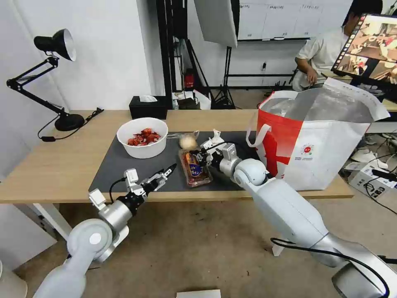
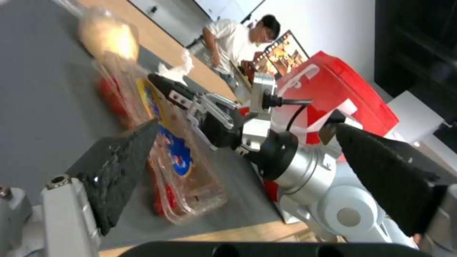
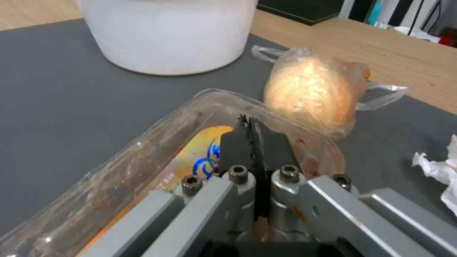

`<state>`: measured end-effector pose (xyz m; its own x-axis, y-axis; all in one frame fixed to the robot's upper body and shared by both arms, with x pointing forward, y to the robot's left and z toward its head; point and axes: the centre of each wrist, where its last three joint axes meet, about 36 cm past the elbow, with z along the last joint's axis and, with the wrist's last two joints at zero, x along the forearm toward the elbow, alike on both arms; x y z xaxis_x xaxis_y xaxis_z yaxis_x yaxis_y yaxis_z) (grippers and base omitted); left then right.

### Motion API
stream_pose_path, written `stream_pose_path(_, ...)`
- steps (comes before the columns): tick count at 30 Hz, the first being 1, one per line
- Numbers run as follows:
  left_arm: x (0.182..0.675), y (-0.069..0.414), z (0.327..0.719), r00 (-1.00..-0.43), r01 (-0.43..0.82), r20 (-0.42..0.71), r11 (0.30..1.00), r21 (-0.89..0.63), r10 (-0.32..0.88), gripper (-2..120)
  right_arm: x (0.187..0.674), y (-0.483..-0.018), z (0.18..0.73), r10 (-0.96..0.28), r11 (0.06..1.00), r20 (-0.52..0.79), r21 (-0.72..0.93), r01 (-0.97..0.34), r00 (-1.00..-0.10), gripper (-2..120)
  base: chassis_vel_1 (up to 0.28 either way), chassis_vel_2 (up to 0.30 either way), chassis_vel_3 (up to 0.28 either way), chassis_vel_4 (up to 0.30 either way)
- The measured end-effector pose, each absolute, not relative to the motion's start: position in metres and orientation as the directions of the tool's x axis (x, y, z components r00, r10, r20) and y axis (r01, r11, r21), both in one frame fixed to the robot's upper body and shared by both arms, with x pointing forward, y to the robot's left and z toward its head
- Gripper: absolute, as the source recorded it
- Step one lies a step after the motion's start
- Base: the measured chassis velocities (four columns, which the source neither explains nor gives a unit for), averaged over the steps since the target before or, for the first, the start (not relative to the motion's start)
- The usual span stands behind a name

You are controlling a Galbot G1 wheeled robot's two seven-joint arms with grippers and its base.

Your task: Pick up the trash from the table and place it into the takeout bag.

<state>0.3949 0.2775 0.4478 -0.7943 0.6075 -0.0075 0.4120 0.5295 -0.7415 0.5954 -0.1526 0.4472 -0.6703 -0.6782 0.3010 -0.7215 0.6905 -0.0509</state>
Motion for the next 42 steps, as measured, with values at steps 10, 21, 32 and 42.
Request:
stream_pose_path(10,0.413,0.266,0.438,-0.771,0.402,0.023,0.514,-0.758,0.637,100,0.594,-0.160,0.446,-0.674,0.691,0.310,-0.057,-0.720,-0.671,0,0.000,0.000,0.000,0.000)
stream_pose_path(21,0.427,0.257,0.432,-0.764,0.388,0.042,0.511,-0.767,0.644,100,0.591,-0.164,0.444,-0.675,0.690,0.314,-0.055,-0.722,-0.668,0,0.000,0.000,0.000,0.000)
stream_pose_path(32,0.440,0.249,0.424,-0.758,0.363,0.085,0.527,-0.769,0.646,100,0.589,-0.164,0.444,-0.675,0.691,0.309,-0.053,-0.721,-0.670,0,0.000,0.000,0.000,0.000)
stream_pose_path(42,0.453,0.245,0.426,-0.737,0.302,0.192,0.569,-0.765,0.649,100,0.588,-0.166,0.445,-0.672,0.695,0.306,-0.053,-0.717,-0.674,0,0.000,0.000,0.000,0.000)
